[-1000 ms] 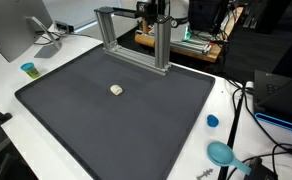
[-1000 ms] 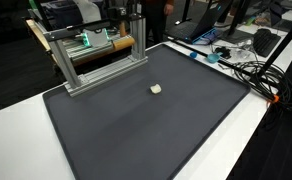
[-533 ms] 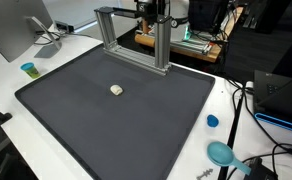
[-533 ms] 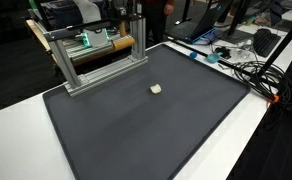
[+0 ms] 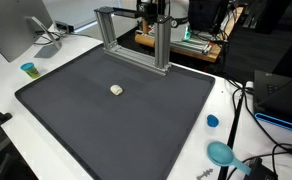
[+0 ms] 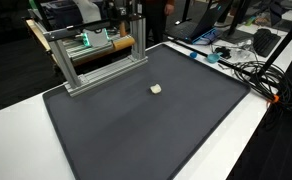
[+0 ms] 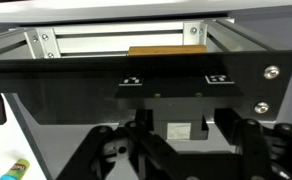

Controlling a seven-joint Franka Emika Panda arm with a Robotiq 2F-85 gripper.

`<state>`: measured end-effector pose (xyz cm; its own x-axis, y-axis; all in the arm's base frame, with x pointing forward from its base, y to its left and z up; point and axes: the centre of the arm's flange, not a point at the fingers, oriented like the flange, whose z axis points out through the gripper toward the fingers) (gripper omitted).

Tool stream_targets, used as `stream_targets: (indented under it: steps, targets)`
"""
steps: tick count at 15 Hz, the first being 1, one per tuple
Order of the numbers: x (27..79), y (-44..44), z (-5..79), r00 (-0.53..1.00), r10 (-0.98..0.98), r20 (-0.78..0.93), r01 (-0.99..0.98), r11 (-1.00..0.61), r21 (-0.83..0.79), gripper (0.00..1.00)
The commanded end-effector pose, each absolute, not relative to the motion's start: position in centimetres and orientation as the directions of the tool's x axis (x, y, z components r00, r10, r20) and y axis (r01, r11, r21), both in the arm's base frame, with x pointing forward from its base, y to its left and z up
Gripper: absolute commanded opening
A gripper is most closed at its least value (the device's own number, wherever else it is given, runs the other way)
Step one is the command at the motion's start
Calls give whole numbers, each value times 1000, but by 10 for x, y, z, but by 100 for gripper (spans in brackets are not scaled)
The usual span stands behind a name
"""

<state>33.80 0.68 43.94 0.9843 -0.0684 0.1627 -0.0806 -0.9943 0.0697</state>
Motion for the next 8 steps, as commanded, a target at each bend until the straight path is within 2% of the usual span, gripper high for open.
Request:
stream_targets:
  steps: [1, 2, 3, 4, 5, 8]
  targets:
    - [311, 2, 420, 987, -93, 132, -102, -993, 56, 50]
    - [310, 1, 421, 987, -96, 132, -104, -993, 55, 47]
    - [310, 2, 421, 988, -91, 128, -98, -994, 53, 53]
    - [310, 2, 421, 988, -88, 126, -95, -994, 55, 48]
    - [311, 2, 421, 989, -79, 122, -86, -995, 57, 34]
    - [314, 2, 422, 992, -64, 111, -71, -996, 60, 34]
